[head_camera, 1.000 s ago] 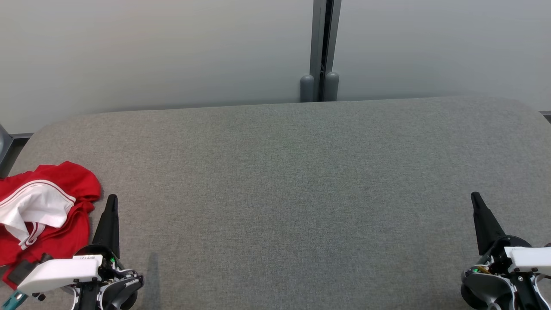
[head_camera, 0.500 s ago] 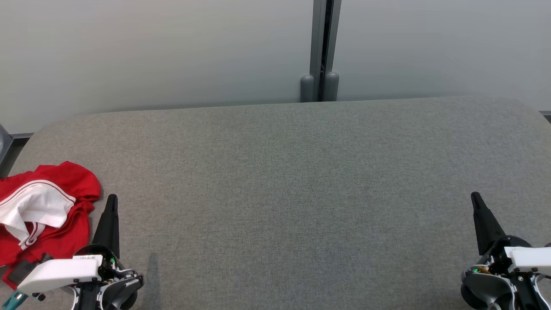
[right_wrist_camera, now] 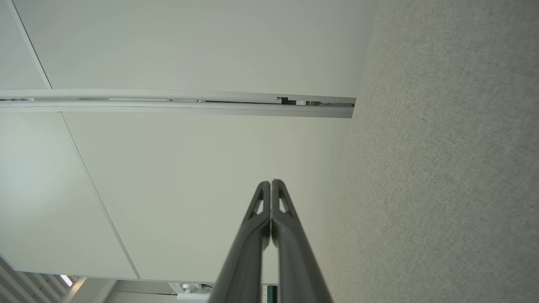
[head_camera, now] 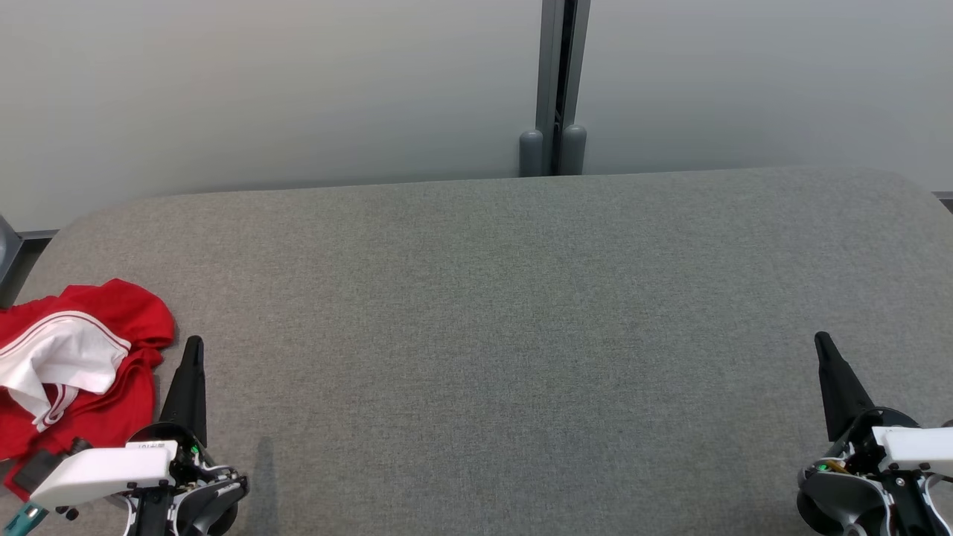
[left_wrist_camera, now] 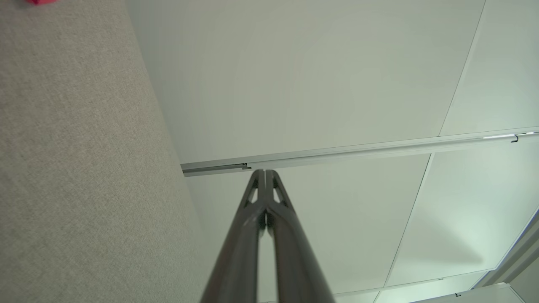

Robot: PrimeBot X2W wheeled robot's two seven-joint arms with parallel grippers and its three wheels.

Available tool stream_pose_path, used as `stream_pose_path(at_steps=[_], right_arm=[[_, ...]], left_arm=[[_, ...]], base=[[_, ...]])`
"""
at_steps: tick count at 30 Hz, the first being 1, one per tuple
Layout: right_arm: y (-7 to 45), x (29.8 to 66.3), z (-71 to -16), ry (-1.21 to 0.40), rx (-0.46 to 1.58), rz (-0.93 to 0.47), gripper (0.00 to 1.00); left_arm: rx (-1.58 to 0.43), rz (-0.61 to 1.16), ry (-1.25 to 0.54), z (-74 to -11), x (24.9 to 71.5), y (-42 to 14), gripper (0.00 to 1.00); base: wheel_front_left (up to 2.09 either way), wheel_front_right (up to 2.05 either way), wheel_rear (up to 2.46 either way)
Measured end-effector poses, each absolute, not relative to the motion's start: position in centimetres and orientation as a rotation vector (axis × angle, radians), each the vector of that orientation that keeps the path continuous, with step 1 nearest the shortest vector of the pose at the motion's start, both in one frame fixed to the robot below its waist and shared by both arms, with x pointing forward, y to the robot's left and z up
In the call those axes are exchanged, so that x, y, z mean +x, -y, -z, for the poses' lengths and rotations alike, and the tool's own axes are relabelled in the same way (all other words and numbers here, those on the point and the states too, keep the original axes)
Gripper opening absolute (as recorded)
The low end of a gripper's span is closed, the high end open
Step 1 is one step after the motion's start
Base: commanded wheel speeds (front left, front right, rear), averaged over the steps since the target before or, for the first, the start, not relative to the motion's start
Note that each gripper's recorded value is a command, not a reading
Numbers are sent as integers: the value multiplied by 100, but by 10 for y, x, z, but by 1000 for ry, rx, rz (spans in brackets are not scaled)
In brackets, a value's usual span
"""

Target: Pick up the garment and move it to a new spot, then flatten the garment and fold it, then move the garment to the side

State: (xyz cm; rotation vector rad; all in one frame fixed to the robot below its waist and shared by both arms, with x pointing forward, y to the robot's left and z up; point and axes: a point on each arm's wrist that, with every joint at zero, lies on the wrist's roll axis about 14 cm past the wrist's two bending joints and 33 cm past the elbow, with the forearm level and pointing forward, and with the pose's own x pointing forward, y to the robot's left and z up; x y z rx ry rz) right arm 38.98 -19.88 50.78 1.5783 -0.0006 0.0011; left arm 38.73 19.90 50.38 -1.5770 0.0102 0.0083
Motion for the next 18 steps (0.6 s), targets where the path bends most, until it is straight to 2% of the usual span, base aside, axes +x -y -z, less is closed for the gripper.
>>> stream_pose_path(at_steps=[18], right_arm=[[199,390,-508,1,1578,-1,0]], left_arm=[[-1577,-8,-10,-504,387,-199,0]], base=[[0,0,0]])
